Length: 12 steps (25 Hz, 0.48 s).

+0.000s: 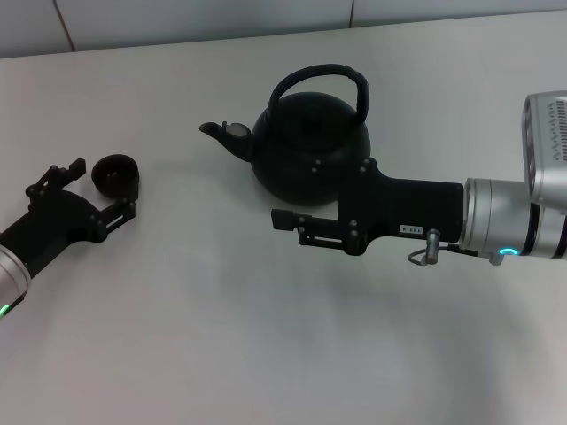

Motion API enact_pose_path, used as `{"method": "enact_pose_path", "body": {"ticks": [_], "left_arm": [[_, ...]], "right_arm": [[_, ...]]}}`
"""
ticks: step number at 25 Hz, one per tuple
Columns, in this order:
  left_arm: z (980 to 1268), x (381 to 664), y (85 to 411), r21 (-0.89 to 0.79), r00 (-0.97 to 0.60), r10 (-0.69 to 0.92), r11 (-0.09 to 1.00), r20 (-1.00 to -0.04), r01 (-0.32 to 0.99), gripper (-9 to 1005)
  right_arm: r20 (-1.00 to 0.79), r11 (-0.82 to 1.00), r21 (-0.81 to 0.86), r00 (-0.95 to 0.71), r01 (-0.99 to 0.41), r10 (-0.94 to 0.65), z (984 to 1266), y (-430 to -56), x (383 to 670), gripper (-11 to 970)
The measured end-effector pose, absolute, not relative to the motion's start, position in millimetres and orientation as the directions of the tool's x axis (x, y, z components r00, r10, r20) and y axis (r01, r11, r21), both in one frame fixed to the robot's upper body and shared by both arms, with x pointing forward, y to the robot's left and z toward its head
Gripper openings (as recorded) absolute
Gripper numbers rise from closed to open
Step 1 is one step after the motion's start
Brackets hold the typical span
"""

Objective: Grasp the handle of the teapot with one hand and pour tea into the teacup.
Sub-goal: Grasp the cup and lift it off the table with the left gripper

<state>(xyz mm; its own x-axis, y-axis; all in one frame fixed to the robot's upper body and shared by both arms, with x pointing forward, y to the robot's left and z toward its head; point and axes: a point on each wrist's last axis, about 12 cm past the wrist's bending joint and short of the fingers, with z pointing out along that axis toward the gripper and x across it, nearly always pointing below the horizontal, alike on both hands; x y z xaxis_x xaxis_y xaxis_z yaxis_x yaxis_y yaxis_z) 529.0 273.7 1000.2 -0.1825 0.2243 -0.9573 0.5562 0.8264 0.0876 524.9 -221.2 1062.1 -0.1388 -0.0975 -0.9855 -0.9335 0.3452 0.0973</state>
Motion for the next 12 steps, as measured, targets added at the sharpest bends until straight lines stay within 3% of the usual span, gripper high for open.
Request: {"method": "enact_pose_path", "body": {"ticks": [12], "left_arm": [[1001.0, 536.5, 271.7, 0.105, -0.193, 0.25, 0.825, -0.949, 0.555, 859]], "right_arm": [[-0.986, 0.346, 0.091, -0.133, -0.934, -0.099, 1063.2, -221.7, 525.9, 578]]}}
